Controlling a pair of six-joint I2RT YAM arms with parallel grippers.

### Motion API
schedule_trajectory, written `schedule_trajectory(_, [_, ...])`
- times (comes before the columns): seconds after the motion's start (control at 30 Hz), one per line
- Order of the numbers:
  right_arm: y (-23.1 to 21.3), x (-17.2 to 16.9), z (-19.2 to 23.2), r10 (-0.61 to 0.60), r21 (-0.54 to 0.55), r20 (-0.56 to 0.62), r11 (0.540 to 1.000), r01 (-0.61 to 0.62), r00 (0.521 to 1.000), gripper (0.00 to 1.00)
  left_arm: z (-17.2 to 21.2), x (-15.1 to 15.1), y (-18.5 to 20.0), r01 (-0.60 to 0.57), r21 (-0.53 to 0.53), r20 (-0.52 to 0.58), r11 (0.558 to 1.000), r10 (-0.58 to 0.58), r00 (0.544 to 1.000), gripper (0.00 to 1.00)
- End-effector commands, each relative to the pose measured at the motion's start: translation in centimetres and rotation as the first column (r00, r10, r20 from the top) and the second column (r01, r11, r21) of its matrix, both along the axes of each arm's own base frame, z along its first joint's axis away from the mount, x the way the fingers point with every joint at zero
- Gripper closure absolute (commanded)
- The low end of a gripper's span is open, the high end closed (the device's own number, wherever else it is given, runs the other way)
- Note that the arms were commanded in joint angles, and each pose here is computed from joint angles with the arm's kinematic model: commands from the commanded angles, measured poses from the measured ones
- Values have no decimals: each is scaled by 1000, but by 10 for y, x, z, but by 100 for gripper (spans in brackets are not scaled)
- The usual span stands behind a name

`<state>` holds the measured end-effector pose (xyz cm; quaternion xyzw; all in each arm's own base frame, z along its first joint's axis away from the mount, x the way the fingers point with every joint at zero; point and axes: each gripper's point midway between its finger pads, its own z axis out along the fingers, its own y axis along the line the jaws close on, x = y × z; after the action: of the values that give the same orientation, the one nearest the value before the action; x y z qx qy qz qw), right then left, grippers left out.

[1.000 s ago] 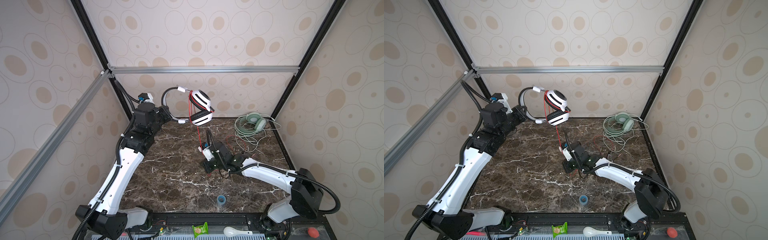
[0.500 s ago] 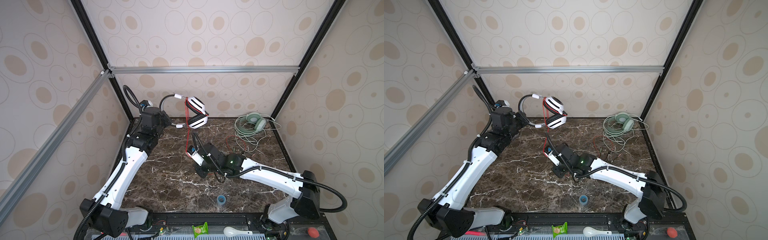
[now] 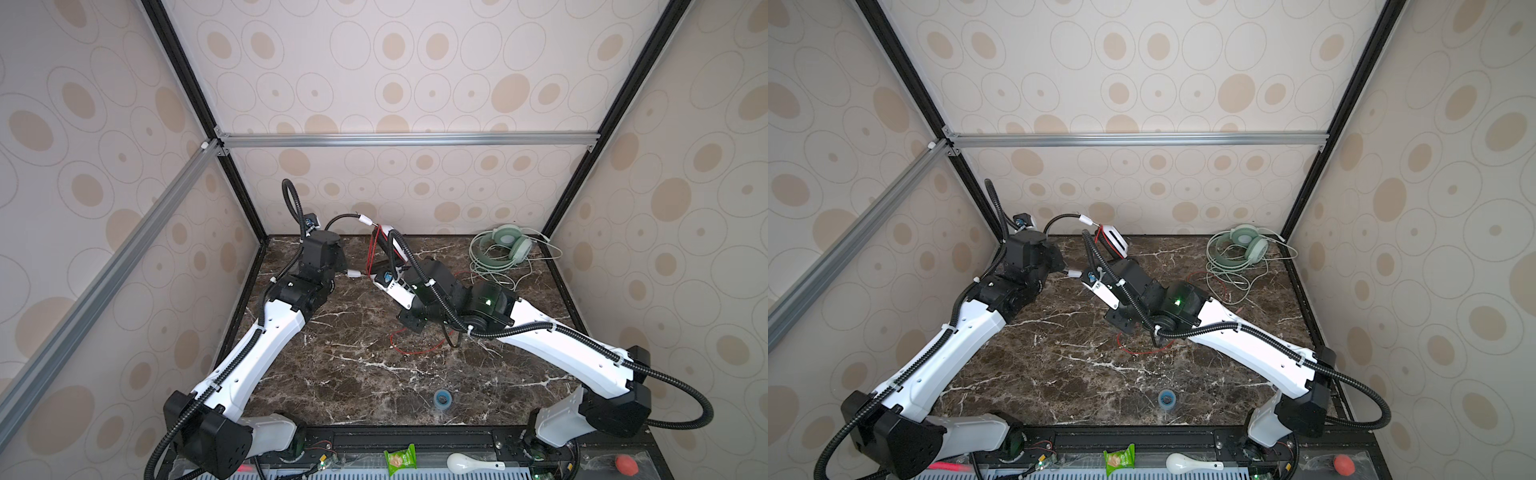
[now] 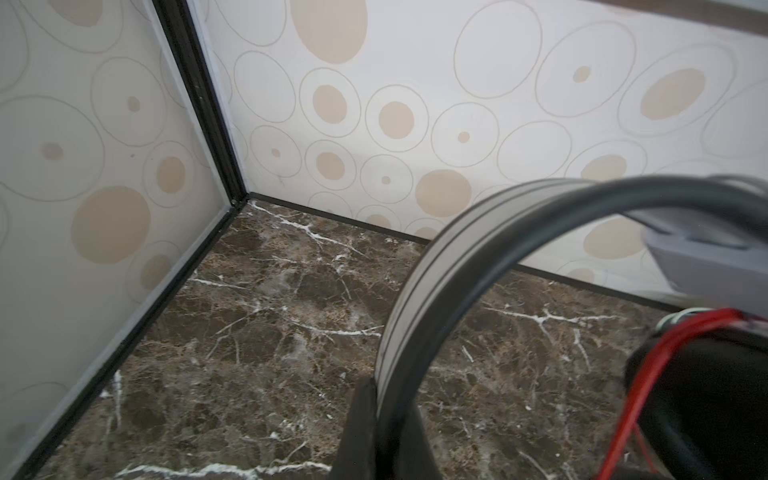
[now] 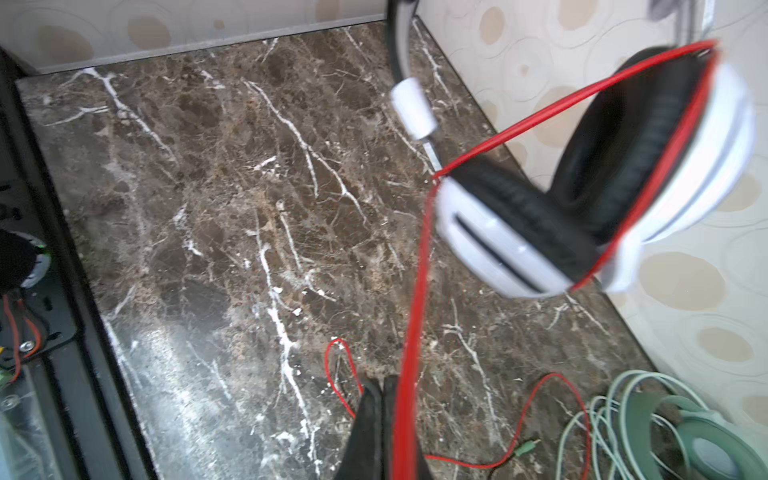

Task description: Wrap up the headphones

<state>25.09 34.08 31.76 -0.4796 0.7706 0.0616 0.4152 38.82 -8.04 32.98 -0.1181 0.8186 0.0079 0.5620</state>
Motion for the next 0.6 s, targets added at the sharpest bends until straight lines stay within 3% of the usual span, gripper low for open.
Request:
schedule_trajectory(0.0, [-23, 19, -8, -50, -133, 26, 990, 53, 998, 100, 40, -16, 2, 34, 66, 108, 997, -41, 993, 100])
schedule_trajectory(0.27, [-39, 55, 12, -104, -186, 110, 975, 124, 988, 100, 15, -35, -32, 281, 113, 18, 953, -285, 958, 100])
schedule_trajectory(0.4, [-45, 70, 24, -127, -226, 180, 960, 167, 975, 100, -1, -41, -42, 361, 133, -53, 923, -357, 932, 100])
schedule_trajectory(0.57, [-52, 88, 34, -190, -192, 175, 956, 223, 966, 100, -5, -48, -53, 438, 131, -67, 889, -433, 899, 100])
